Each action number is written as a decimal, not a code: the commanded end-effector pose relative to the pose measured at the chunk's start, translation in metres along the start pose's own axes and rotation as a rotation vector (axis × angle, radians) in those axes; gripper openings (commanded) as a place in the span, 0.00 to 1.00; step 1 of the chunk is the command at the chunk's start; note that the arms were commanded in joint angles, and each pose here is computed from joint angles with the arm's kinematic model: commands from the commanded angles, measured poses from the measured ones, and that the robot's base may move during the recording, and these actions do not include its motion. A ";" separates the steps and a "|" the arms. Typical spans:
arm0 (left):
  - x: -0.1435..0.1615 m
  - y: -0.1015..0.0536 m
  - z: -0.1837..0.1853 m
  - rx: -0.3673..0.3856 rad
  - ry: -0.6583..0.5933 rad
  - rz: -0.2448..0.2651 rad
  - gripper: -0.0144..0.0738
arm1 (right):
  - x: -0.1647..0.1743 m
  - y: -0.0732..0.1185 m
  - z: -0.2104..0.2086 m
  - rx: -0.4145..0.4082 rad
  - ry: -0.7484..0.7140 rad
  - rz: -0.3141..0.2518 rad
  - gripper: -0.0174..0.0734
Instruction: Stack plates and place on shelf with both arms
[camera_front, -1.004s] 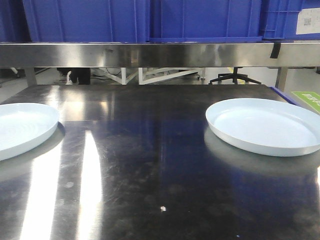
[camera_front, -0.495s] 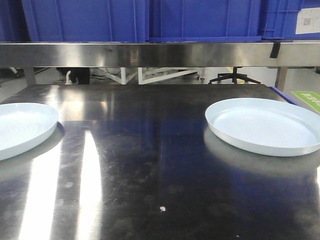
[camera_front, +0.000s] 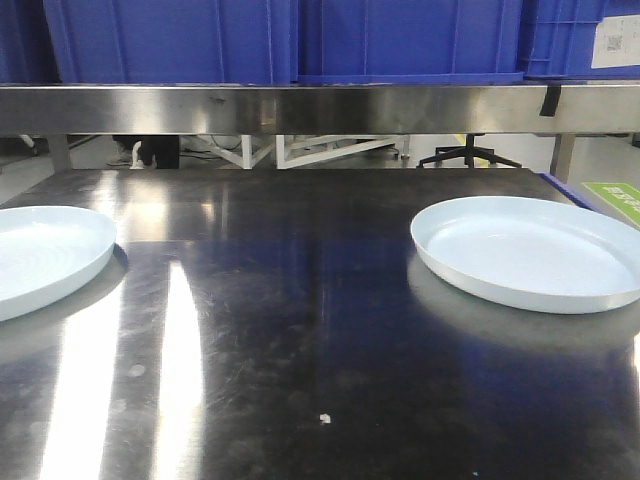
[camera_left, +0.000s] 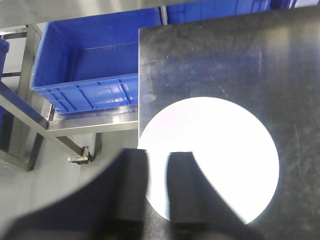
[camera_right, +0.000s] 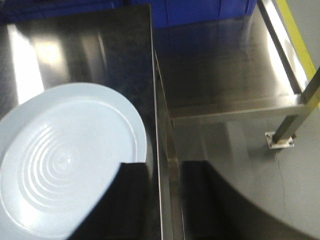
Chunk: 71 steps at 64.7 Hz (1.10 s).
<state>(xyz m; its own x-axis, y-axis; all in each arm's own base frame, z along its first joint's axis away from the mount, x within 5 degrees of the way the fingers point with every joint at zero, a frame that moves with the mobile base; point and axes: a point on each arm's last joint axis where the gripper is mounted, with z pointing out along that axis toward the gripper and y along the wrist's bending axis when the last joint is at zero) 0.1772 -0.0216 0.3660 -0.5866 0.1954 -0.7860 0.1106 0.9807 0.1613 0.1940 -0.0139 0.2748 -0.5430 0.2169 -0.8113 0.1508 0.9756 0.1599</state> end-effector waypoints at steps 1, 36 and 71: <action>-0.014 -0.001 -0.002 0.010 -0.080 0.010 0.67 | -0.016 0.002 0.001 -0.002 -0.077 -0.021 0.72; -0.004 -0.015 0.099 -0.032 0.216 -0.048 0.85 | -0.017 0.001 0.006 0.000 -0.088 -0.020 0.77; 0.009 0.000 0.149 -0.170 0.298 -0.018 0.85 | -0.016 0.001 0.006 0.000 -0.078 -0.020 0.77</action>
<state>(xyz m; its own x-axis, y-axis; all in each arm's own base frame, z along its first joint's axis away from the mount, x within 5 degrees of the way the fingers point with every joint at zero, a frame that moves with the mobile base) 0.2850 -0.0245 0.2527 -0.8489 0.1526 -0.5061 0.0105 0.9621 0.2726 0.2027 -0.0151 0.2669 -0.5613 0.2156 -0.7990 0.1558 0.9757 0.1538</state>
